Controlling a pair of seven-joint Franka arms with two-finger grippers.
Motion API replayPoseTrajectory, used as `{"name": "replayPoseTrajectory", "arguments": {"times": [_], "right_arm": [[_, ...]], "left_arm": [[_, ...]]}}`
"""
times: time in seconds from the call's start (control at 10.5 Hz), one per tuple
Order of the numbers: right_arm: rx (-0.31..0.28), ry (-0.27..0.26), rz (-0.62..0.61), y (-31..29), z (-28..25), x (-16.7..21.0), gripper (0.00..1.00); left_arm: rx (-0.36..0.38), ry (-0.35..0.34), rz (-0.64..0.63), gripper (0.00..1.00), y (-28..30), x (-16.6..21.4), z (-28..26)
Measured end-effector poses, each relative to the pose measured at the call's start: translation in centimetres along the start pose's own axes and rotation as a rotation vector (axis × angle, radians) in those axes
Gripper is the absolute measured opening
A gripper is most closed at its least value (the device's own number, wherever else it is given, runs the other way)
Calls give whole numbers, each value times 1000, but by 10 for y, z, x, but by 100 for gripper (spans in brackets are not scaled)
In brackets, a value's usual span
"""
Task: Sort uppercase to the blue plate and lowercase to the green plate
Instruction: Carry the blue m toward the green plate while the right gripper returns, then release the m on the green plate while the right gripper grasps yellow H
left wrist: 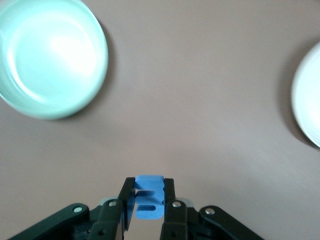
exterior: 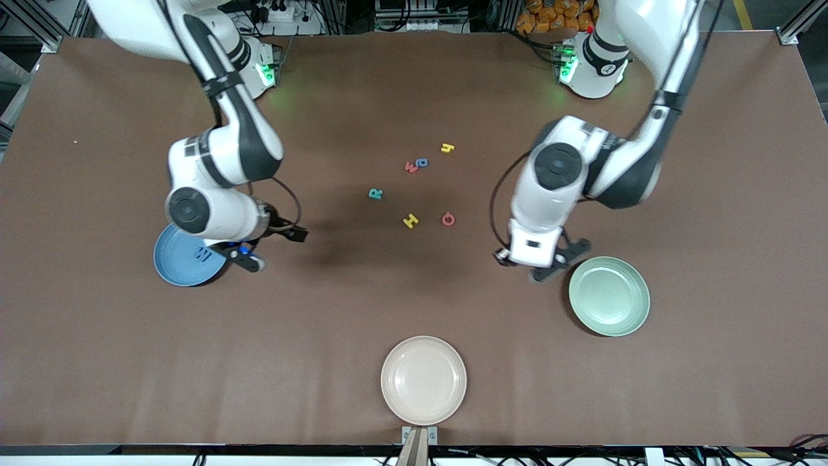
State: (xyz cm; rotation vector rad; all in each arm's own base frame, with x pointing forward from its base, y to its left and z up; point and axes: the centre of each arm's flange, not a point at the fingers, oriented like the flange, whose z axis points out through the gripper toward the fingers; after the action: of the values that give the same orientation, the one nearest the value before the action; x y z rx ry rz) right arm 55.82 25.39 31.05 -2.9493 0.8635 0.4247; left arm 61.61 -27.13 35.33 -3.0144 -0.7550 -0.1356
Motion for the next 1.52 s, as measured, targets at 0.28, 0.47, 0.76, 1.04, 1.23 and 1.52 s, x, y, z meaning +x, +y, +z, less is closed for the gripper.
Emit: {"name": "replayPoseTrajectory", "arguments": {"times": [0.28,0.47,0.76,1.04,1.23,1.52], "right_arm": [[45,44,106,-52,5,-58,100],[66,64,167,-79,21,-86,100],[64,69,277,-117,51,-101,100],[75,118,271,-149,89,-134,100],[60,171,242,-157,111,-151,100],[71,190,243,-158,125,-142,100]], "left_arm": [[52,-50,113,27,-98,87,37],[55,-85,141,27,-157,129,77],[3,-69,177,27,-163,143,142],[-21,-49,195,38,-143,150,146],[-22,-42,204,65,-140,155,131],[15,-107,230,99,-131,142,92]]}}
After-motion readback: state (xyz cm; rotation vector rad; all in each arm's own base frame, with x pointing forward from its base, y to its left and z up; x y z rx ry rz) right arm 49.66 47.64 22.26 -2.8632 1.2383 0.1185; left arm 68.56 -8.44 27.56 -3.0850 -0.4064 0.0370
